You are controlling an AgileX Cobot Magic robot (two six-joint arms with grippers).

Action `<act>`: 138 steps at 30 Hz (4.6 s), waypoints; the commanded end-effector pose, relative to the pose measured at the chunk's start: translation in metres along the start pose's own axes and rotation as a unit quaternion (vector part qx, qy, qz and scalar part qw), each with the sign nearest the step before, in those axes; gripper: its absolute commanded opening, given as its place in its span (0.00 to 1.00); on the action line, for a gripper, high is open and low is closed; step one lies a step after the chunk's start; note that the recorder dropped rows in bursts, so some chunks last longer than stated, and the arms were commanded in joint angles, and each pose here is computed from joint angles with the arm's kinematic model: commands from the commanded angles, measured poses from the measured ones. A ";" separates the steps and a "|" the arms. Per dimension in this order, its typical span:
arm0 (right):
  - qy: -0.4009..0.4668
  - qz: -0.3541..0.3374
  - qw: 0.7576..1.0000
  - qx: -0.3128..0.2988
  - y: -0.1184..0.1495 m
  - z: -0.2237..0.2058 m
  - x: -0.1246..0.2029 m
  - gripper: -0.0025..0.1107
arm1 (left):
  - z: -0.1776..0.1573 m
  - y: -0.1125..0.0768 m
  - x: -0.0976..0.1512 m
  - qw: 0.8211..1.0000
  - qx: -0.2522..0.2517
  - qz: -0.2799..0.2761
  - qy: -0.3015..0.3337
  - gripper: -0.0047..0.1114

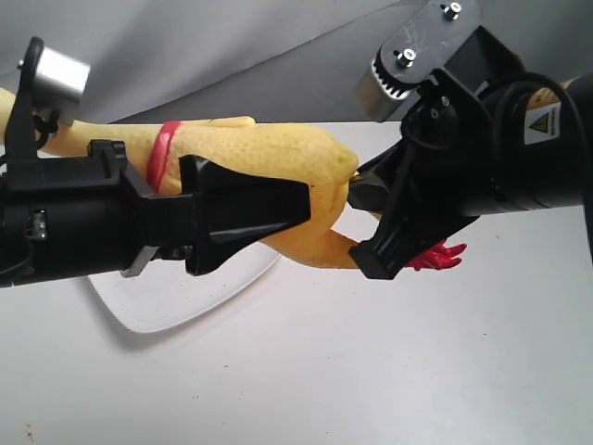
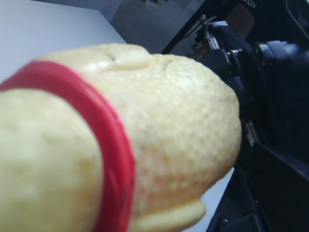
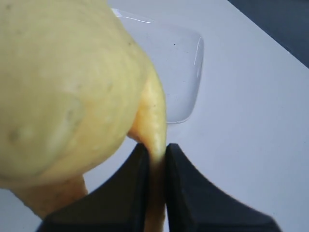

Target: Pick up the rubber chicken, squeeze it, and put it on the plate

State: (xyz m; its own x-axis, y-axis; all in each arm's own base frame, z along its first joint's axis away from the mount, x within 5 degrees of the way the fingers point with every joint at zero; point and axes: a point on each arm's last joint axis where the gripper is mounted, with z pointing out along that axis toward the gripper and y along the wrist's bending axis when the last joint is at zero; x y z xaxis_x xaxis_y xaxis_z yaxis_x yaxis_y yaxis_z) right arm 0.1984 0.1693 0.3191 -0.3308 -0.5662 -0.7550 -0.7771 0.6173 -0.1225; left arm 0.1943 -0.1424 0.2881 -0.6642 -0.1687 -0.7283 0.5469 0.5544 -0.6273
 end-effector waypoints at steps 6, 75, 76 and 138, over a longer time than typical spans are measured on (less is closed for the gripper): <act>-0.021 0.011 1.000 0.004 0.000 -0.004 -0.005 0.02 | 0.001 0.002 0.002 1.000 -0.014 0.015 0.003 0.05; 0.038 0.011 0.998 -0.048 0.010 -0.005 0.006 0.02 | 0.001 -0.004 0.000 1.000 0.014 0.011 0.002 0.07; 0.038 0.011 0.998 -0.048 0.010 -0.005 0.006 0.02 | 0.001 -0.004 0.000 1.000 0.014 0.011 0.002 0.08; 0.031 0.012 0.998 -0.044 0.009 -0.005 0.004 0.02 | 0.001 -0.007 0.008 0.998 0.034 0.038 0.043 0.93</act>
State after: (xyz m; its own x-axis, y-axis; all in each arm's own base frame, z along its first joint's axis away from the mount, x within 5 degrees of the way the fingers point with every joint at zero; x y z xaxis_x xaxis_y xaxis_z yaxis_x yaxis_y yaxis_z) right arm 0.1867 0.1683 0.3129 -0.3990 -0.6101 -0.6845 -0.8166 0.5760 -0.0374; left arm 0.1910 -0.1446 0.2875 -0.6335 -0.1022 -0.7670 0.6095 0.5446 -0.5760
